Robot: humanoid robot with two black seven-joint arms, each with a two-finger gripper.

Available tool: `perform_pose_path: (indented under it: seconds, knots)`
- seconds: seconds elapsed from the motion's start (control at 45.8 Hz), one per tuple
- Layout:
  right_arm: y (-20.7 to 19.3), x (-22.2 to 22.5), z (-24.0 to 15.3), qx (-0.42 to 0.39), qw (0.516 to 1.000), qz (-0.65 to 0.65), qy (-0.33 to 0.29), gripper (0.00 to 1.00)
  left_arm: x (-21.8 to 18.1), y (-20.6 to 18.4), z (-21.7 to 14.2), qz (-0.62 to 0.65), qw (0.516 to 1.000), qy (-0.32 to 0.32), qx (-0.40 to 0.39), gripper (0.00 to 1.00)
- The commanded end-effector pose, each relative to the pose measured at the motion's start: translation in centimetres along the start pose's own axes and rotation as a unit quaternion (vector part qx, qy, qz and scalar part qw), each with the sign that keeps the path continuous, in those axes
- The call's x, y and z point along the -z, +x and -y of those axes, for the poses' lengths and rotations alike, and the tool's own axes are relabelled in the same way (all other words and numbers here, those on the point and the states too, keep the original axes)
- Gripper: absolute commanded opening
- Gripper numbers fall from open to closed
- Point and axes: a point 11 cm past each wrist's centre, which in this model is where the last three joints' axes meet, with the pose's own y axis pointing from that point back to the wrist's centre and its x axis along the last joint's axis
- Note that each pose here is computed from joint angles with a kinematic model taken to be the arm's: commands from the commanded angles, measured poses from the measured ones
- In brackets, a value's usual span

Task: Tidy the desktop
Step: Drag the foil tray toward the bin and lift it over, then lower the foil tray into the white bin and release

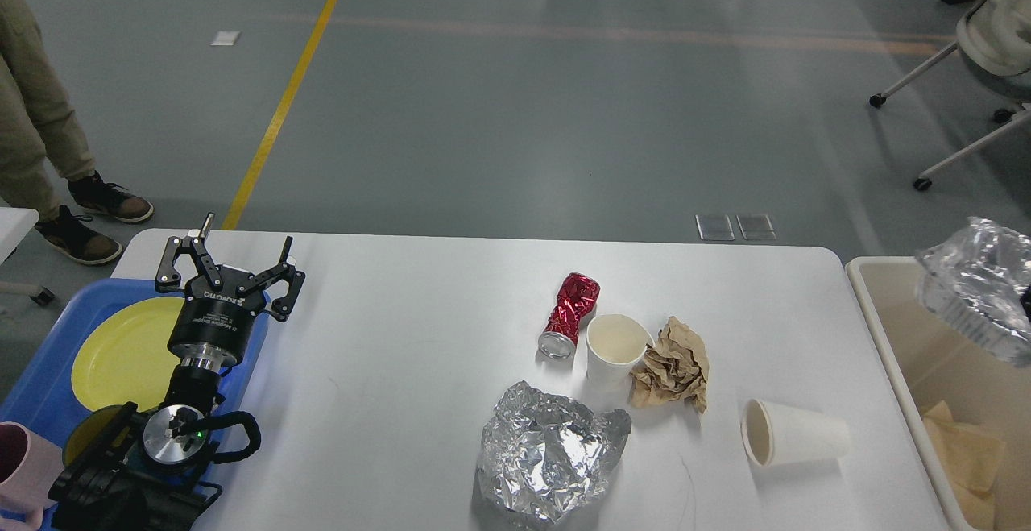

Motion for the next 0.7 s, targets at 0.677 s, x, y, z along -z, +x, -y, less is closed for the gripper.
perform_pose_path:
  seconds: [0.677]
  knots:
    - [-6.1, -7.5, 22.3, -0.106, 0.992, 0.027, -0.062, 0.0, 0.0, 0.0, 0.0, 0.0, 1.0, 0.0, 0.0, 0.96]
